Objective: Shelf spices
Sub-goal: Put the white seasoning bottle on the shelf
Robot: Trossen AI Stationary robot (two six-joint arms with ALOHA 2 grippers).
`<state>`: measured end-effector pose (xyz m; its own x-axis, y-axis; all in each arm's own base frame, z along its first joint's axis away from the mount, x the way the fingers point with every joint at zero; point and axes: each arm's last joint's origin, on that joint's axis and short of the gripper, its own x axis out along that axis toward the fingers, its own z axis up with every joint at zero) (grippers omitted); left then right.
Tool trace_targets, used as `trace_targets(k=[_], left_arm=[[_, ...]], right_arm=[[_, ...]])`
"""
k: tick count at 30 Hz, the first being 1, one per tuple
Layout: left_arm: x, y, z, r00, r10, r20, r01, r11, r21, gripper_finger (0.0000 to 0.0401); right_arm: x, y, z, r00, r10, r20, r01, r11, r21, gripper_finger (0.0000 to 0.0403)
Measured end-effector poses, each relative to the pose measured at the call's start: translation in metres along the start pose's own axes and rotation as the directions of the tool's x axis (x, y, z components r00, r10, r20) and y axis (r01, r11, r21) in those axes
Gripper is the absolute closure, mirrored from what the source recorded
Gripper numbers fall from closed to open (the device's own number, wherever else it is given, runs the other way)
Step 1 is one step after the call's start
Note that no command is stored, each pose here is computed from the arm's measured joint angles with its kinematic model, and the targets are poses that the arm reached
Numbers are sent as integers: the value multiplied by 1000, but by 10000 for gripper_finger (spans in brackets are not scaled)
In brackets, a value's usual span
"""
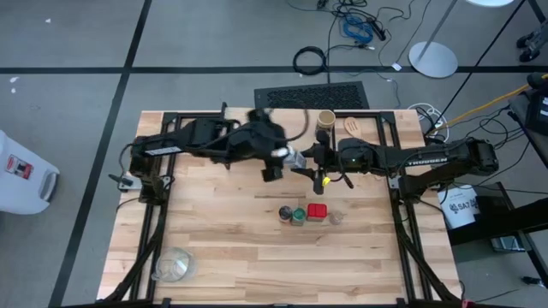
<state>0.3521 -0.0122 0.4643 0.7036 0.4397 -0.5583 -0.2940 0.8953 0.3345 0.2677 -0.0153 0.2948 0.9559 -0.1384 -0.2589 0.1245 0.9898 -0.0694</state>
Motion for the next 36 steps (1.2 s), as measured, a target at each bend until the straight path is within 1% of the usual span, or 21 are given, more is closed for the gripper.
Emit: trace_targets(k=[2,4,7,10,14,17,20,23,29,31,36], left_arm=[[-11,0,-4,998,62,-17,-63,995,-77,51],[-18,-5,-8,996,82,-42,-86,989,-118,51],[-24,-19,-11,995,84,-49,-89,989,-118,51],[-24,-36,-13,995,95,-31,-97,990,-106,51],[-20,-64,-14,996,83,34,-79,992,-99,51],[-16,-84,-15,995,59,79,-53,996,-73,51],[-12,-97,-15,988,75,135,-65,995,-75,51],[-6,-103,-17,983,106,153,-96,993,-72,51],[8,-109,-21,978,130,166,-117,989,-88,51],[11,-110,-20,977,114,180,-98,991,-93,51],[16,-114,-14,968,12,253,9,997,-83,51]], right_arm=[[-6,0,5,999,31,27,-32,999,7,220],[-13,1,10,995,76,66,-77,997,14,220],[-21,2,17,984,142,111,-145,989,21,220],[-26,4,21,967,210,145,-216,976,27,220],[-28,6,25,944,279,178,-288,957,26,220],[-28,7,25,941,283,184,-292,956,21,220],[-29,8,25,935,301,186,-308,951,13,220],[-29,8,27,931,305,199,-311,950,-3,220],[-30,13,29,921,325,214,-317,946,-72,220],[-30,15,28,920,331,211,-317,943,-98,220],[-30,18,28,911,359,203,-332,930,-157,220]])
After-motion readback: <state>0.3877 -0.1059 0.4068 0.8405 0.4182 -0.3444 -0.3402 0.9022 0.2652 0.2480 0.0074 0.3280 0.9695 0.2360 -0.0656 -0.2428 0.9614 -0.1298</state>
